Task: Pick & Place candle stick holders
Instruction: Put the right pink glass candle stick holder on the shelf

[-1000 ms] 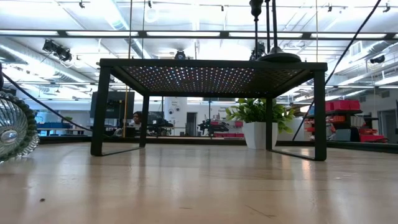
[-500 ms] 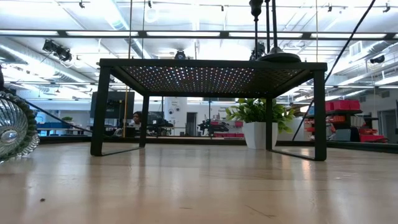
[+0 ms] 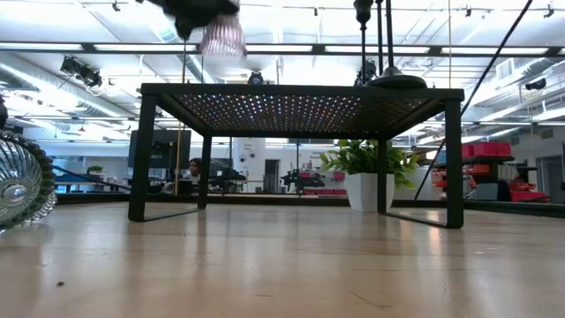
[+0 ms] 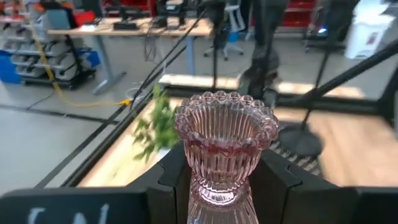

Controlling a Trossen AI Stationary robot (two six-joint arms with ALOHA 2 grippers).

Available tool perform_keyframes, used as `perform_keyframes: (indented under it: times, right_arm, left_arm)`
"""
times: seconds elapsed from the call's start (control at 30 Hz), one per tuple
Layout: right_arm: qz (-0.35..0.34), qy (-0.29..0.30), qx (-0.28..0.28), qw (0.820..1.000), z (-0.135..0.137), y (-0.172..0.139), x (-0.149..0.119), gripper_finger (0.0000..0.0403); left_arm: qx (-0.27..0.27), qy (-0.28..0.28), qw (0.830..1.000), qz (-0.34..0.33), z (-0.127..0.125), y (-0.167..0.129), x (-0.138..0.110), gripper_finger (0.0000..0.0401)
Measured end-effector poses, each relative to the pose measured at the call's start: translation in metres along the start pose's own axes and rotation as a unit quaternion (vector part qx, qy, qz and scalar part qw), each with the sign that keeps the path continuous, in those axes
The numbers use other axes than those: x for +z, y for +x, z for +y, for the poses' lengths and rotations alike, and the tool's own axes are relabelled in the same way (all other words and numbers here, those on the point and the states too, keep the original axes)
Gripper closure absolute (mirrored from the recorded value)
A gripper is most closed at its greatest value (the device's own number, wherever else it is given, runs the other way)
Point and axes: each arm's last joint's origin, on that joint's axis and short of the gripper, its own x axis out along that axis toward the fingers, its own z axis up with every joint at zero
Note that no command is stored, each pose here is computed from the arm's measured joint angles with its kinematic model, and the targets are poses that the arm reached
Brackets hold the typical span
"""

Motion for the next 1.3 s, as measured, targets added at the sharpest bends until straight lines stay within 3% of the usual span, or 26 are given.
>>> perform_keyframes:
  times: [0.23,0.6,1.3]
  right_arm:
    - [-0.047,0.008,0.016,0.999,-0.006,0.0,-0.021,0.0273]
    - [-0.084,-0.012,0.026,0.996,-0.005,-0.001,-0.015,0.0273]
    - [-0.096,-0.066,0.021,0.993,-0.005,-0.002,-0.013,0.0273]
  left_arm:
    - [0.027,-0.022,0.999,0.01,0.018,0.009,-0.043,0.0279]
    - [0.04,-0.061,0.997,-0.015,0.032,0.009,-0.088,0.0279]
    - [0.069,-0.065,0.995,-0.034,0.032,0.023,-0.102,0.0279]
